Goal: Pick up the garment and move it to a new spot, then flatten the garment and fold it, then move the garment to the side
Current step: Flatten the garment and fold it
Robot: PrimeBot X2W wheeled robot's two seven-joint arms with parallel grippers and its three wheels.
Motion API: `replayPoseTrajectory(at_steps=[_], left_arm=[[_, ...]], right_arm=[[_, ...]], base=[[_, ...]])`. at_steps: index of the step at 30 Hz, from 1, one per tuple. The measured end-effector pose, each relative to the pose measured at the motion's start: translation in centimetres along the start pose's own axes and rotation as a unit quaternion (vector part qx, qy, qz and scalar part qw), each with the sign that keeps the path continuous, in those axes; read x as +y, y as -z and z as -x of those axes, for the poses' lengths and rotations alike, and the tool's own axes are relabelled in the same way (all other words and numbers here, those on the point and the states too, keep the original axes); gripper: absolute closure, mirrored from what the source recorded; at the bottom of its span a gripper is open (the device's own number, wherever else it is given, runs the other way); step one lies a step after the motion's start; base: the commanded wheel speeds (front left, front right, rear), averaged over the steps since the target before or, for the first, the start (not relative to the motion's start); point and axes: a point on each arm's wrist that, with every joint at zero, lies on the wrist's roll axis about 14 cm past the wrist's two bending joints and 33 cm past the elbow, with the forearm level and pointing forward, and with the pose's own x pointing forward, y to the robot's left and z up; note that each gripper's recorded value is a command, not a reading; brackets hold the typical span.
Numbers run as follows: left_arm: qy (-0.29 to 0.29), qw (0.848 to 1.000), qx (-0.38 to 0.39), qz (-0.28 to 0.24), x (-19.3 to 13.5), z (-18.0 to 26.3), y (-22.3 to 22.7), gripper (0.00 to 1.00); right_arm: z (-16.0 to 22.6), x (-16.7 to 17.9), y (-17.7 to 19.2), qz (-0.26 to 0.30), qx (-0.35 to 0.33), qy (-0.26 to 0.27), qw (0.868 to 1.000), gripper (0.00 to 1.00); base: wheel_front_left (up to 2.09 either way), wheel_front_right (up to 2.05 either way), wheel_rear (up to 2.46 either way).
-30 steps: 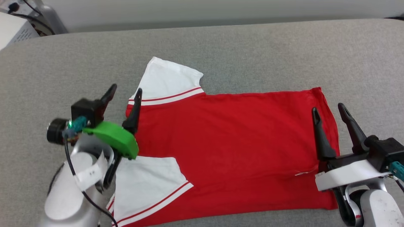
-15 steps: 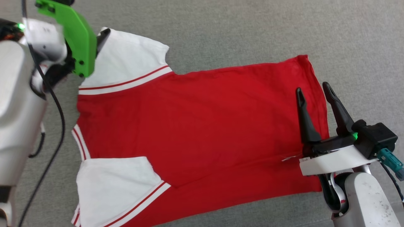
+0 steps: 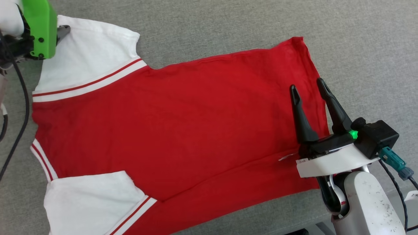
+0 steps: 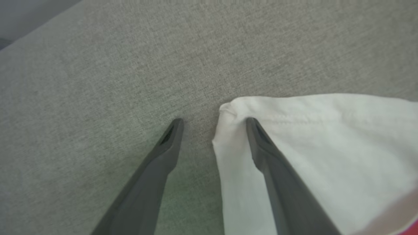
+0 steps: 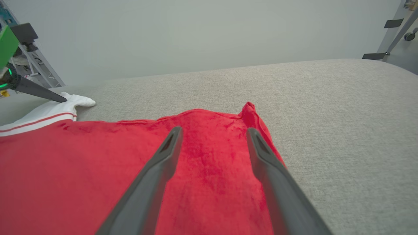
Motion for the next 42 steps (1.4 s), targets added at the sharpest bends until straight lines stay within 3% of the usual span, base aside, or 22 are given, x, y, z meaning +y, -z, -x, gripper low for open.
replayPoseTrajectory(at_steps=[3, 4, 5, 11, 21, 28, 34, 42], left_arm=[[0.001, 1.000, 0.006, 0.001, 0.0, -0.7, 0.1, 0.00], [0.001, 1.000, 0.012, -0.001, 0.0, -0.8, 0.2, 0.64], [0.001, 1.000, 0.018, -0.003, 0.0, -0.9, 0.3, 1.00], [0.014, 1.000, 0.001, -0.015, -1.2, -0.5, -0.1, 1.00], [0.031, 0.997, -0.073, 0.017, -2.3, 2.1, -0.5, 1.00], [0.029, 0.988, -0.151, -0.005, -2.9, 6.8, -1.8, 1.00], [0.022, 0.984, -0.172, -0.045, -3.4, 10.0, -0.4, 1.00], [0.031, 0.975, -0.211, -0.065, -5.4, 12.5, 0.4, 1.00]], right_arm=[[0.0, -0.1, -0.1, 0.002, -0.001, 0.002, 1.000, 0.00], [0.0, -0.2, -0.1, 0.003, -0.001, 0.003, 1.000, 0.00], [0.0, -0.2, -0.1, 0.003, -0.001, 0.004, 1.000, 0.00], [0.0, -0.3, -0.6, 0.005, -0.008, 0.004, 1.000, 0.00], [0.3, 0.0, -2.4, 0.019, -0.019, -0.009, 1.000, 0.00], [0.5, -1.2, -1.9, 0.090, 0.060, -0.030, 0.994, 0.00], [-0.8, -1.4, -0.6, 0.169, 0.165, -0.070, 0.969, 0.00], [-4.4, -2.6, -0.3, 0.206, 0.265, -0.071, 0.939, 0.00]], base=[[0.00, 0.00, 0.00], [0.00, 0.00, 0.00], [0.00, 0.00, 0.00], [0.00, 0.00, 0.00], [0.00, 0.00, 0.00], [0.00, 0.00, 0.00], [0.00, 0.00, 0.00], [0.00, 0.00, 0.00]])
